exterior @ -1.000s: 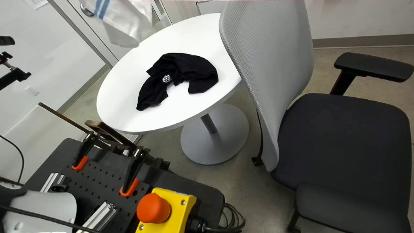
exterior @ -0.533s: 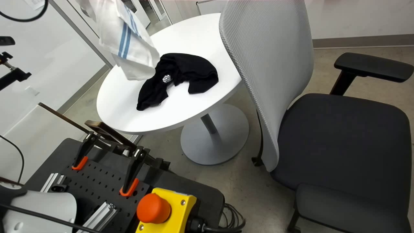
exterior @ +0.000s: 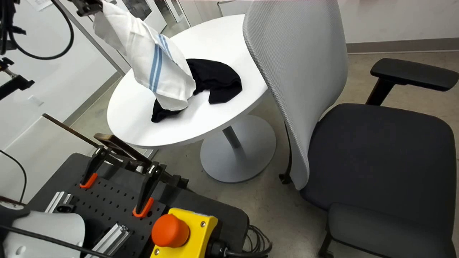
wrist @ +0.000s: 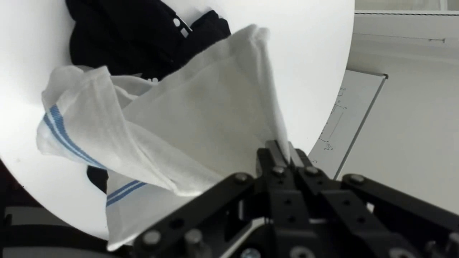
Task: Remove the towel from the chair.
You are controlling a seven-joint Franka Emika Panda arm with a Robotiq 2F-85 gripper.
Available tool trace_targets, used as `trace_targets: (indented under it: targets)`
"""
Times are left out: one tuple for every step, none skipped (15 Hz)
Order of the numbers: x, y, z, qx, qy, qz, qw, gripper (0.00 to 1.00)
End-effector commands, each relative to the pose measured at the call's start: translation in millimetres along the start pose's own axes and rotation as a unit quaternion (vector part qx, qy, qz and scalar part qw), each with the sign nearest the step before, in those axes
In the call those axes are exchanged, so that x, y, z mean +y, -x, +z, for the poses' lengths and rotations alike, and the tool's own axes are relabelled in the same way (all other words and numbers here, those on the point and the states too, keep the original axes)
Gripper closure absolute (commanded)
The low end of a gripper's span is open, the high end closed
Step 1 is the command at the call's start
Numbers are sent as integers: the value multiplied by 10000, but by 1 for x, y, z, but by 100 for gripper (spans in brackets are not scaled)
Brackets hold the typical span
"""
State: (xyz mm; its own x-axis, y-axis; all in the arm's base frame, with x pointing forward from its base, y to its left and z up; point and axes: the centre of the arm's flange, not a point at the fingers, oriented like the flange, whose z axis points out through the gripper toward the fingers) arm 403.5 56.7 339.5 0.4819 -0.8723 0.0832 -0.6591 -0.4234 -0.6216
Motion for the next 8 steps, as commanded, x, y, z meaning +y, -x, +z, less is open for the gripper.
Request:
trace_targets:
  targets:
    - [16,-4,32,70,113,-206,9997,99]
    - [17,-6,35,127,124,-240,9996,99]
    - [18,-9,38,172,163,-270,9994,99]
    - [19,-12,41,266,203,-282,9990,94]
    - [21,-16,44,373,269,-295,9985,71]
    - [23,-19,47,478,318,-298,9979,70]
    - [25,-23,50,588,370,-293,9972,68]
    - [26,-26,52,666,397,-284,9966,62]
